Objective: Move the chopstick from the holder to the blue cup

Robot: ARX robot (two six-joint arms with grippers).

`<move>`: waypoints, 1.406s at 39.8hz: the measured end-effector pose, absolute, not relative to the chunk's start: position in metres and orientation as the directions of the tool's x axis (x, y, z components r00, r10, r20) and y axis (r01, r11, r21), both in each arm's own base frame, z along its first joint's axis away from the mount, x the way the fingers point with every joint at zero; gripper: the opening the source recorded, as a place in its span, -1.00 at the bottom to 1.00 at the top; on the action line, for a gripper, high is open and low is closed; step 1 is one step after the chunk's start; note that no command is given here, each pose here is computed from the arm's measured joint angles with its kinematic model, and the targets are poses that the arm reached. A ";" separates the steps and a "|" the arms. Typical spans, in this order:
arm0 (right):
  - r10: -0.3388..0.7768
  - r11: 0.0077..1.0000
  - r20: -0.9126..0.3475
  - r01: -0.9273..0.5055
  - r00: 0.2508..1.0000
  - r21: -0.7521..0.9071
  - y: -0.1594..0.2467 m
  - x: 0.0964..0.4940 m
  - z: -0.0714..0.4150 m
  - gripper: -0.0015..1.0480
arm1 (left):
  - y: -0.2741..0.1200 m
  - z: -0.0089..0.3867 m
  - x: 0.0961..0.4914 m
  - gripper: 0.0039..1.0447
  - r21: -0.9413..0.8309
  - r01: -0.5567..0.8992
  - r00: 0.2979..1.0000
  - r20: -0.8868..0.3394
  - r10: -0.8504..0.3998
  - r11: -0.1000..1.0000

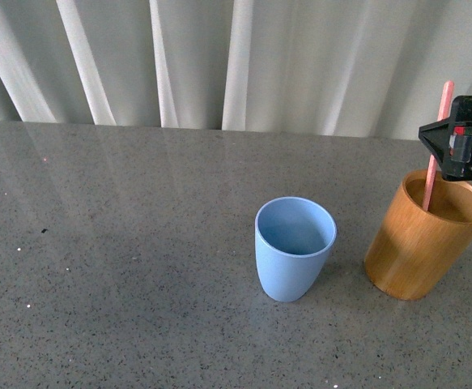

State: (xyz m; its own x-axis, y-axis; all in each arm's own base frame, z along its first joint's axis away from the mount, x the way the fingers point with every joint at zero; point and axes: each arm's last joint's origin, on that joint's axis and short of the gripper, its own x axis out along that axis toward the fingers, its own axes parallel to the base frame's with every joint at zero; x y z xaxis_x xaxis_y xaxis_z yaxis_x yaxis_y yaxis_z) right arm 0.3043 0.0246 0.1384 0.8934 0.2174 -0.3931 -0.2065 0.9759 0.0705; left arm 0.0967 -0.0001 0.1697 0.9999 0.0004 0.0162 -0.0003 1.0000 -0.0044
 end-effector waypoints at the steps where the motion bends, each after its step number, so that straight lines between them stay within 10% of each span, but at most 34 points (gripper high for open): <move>1: 0.217 0.976 -0.393 -0.206 0.894 0.070 0.025 0.306 0.138 0.81 | 0.000 0.170 0.097 0.87 -0.004 0.000 1.000 0.016 0.000 1.000; 20: 0.208 0.978 -0.381 -0.186 0.901 0.093 0.032 0.341 0.127 0.80 | 0.000 0.170 0.097 0.87 -0.004 0.000 1.000 0.016 0.000 1.000; 39: 0.220 0.975 -0.370 -0.199 0.903 0.094 0.040 0.339 0.130 -0.92 | 0.000 0.170 0.097 0.87 -0.004 0.000 1.000 0.016 0.000 1.000; 56: 0.193 0.979 -0.160 -0.200 0.968 -0.026 0.037 0.310 0.204 -0.95 | 0.000 0.170 0.097 0.87 -0.004 0.000 1.000 0.016 0.000 1.000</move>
